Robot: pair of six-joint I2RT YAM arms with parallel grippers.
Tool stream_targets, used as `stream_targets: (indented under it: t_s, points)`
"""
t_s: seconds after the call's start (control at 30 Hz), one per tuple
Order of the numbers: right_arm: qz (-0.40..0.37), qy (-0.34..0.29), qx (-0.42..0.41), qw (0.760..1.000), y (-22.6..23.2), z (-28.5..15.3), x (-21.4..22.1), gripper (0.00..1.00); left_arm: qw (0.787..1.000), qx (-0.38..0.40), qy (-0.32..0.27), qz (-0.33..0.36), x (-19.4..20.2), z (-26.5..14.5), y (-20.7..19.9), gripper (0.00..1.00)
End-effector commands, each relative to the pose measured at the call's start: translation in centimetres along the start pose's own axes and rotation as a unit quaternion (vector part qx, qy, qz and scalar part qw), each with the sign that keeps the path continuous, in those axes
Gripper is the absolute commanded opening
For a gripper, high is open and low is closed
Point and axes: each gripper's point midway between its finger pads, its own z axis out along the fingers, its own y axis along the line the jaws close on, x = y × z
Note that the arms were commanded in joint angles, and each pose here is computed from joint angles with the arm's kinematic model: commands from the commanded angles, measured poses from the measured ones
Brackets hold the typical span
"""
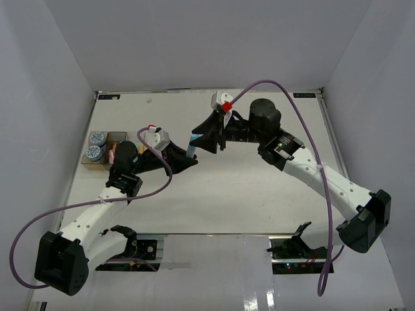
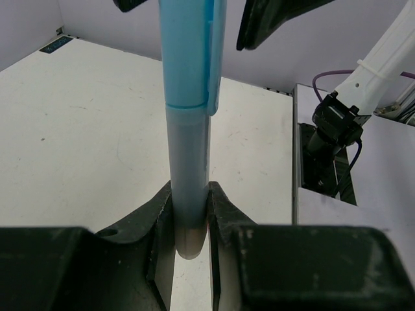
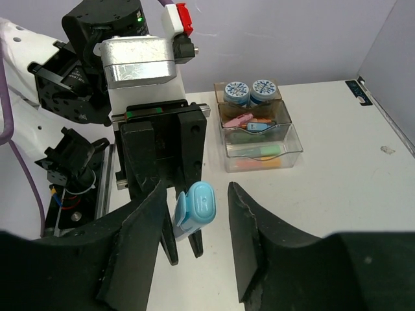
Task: Sort the stationery into containers
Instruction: Close the pen cap on the pen.
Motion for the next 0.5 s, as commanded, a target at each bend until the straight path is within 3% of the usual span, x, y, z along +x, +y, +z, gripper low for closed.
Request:
stream_targets:
  t_s: [0.0, 0.3, 0.47]
  points:
    - [-0.009, -0.015, -0.014, 1.000, 0.1, 0.3, -0.7, 0.48, 0.999, 0.016, -0.016, 0.028, -1.9, 0.1, -0.6, 0.09]
    - [0.011, 0.005, -0.036, 0.999, 0.7, 0.5, 1.5, 0.29, 0.999, 0.027, -0.019, 0.032, -2.2, 0.1, -1.1, 0.09]
    - [0.029, 0.020, -0.053, 0.998, 1.3, 0.6, 3.0, 0.10, 0.998, 0.031, -0.019, 0.048, -2.5, 0.0, -1.2, 0.09]
